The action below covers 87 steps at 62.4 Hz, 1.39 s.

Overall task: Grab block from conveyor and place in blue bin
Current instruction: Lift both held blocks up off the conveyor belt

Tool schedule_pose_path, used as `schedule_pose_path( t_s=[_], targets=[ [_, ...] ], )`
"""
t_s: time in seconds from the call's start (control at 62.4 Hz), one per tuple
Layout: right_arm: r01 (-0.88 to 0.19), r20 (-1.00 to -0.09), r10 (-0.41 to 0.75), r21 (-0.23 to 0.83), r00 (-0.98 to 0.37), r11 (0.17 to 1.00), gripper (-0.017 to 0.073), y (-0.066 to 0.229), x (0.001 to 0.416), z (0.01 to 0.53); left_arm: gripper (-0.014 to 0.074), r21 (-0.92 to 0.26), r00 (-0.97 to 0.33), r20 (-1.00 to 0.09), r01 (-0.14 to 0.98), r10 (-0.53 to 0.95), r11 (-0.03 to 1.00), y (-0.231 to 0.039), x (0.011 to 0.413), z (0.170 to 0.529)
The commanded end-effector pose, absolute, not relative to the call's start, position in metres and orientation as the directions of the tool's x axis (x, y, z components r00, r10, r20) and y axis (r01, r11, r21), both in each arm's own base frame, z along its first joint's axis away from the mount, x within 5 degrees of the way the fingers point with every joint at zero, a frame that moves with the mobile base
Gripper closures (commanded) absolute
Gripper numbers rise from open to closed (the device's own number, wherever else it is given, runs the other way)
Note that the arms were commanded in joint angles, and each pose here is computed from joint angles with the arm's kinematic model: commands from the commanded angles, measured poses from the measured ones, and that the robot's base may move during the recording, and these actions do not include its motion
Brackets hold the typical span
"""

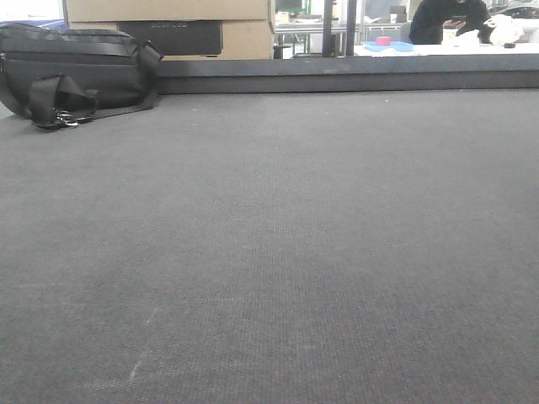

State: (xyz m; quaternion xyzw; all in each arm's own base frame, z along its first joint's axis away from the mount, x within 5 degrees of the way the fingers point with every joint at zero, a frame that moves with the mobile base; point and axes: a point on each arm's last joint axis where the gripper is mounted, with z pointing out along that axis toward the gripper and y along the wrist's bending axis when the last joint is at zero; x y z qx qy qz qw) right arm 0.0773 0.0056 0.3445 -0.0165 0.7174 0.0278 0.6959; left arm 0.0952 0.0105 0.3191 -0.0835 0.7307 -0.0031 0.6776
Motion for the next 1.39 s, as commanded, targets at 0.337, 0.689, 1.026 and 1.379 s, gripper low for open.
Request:
schedule_pose_path(
  t_s=[0.337, 0.689, 1.026, 1.379],
  targets=[
    [-0.059, -0.997, 0.013, 0.009, 0.071, 0.998, 0.0721, 0.005, 0.058, 0.352, 0.0705, -0.1, -0.018, -0.995, -0.069, -0.101, 0.993, 0.006, 0.087, 0.324],
    [-0.058, -0.997, 0.014, 0.009, 0.077, 0.998, 0.0721, 0.005, 0.058, 0.352, 0.0705, -0.038, 0.077, -0.996, -0.017, -0.037, 0.999, 0.002, 0.081, 0.334],
    [-0.058, -0.997, 0.014, 0.009, 0.077, 0.998, 0.0721, 0.005, 0.058, 0.352, 0.0705, -0.036, 0.106, -0.994, -0.018, -0.034, 0.999, 0.002, 0.081, 0.336],
    [-0.058, -0.997, 0.014, 0.009, 0.077, 0.998, 0.0721, 0.005, 0.058, 0.352, 0.0705, -0.036, 0.106, -0.994, -0.018, -0.034, 0.999, 0.002, 0.081, 0.336]
  ],
)
